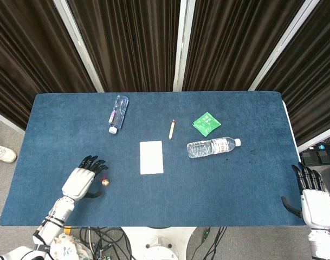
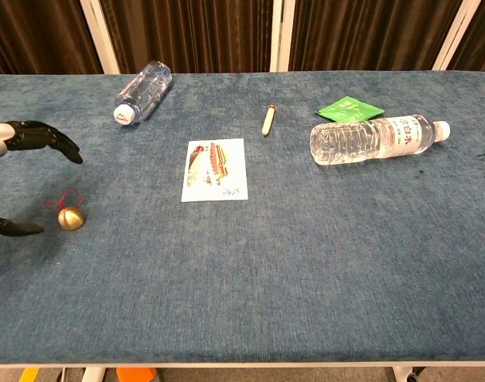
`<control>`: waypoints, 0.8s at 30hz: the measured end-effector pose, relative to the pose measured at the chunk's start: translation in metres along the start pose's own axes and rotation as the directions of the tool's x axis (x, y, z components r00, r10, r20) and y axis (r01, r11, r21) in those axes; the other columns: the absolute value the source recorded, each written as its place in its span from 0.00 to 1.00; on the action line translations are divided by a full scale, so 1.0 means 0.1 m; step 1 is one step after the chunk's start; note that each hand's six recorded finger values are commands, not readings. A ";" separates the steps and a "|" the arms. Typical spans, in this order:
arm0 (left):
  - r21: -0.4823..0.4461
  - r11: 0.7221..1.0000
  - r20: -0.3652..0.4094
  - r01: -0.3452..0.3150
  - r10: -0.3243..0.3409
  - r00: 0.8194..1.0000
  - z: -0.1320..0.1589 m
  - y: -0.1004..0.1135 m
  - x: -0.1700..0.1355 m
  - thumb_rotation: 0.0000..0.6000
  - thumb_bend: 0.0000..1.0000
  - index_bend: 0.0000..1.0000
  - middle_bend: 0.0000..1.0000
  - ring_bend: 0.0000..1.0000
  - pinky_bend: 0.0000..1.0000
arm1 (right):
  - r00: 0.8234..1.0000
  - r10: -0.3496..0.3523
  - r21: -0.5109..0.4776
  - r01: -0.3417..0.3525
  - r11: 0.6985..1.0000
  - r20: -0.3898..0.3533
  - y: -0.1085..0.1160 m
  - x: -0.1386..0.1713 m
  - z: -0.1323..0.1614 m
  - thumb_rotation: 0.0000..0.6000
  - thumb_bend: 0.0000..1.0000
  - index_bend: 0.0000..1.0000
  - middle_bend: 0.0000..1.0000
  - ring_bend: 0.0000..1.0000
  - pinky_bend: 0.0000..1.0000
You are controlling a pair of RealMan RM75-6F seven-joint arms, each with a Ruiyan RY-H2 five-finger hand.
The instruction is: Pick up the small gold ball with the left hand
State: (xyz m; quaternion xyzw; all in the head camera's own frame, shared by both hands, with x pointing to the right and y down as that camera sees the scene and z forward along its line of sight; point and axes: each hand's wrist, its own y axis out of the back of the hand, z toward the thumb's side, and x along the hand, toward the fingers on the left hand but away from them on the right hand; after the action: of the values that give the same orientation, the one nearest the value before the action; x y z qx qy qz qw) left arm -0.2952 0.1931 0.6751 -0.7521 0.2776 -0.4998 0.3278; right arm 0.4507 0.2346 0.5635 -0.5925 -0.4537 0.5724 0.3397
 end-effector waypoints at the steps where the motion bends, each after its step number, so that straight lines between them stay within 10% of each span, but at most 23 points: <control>1: 0.001 1.000 -0.005 0.004 -0.004 1.000 -0.01 -0.02 0.01 1.00 0.16 0.28 0.15 0.01 0.02 | 1.000 0.001 0.000 -0.001 1.000 0.001 0.00 0.00 0.00 1.00 0.17 0.00 0.00 0.00 0.00; 24: -0.023 0.999 -0.037 0.044 -0.045 0.998 -0.07 -0.17 0.12 1.00 0.31 0.44 0.19 0.01 0.02 | 1.000 0.024 -0.003 -0.024 1.000 0.008 -0.07 -0.02 -0.03 1.00 0.17 0.00 0.00 0.00 0.00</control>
State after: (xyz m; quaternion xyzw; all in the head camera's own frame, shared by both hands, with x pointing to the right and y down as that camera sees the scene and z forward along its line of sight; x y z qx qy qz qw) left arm -0.2957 0.1938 0.6968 -0.7522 0.2723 -0.5177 0.3032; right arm 0.4527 0.2358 0.5712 -0.5962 -0.4485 0.5783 0.3302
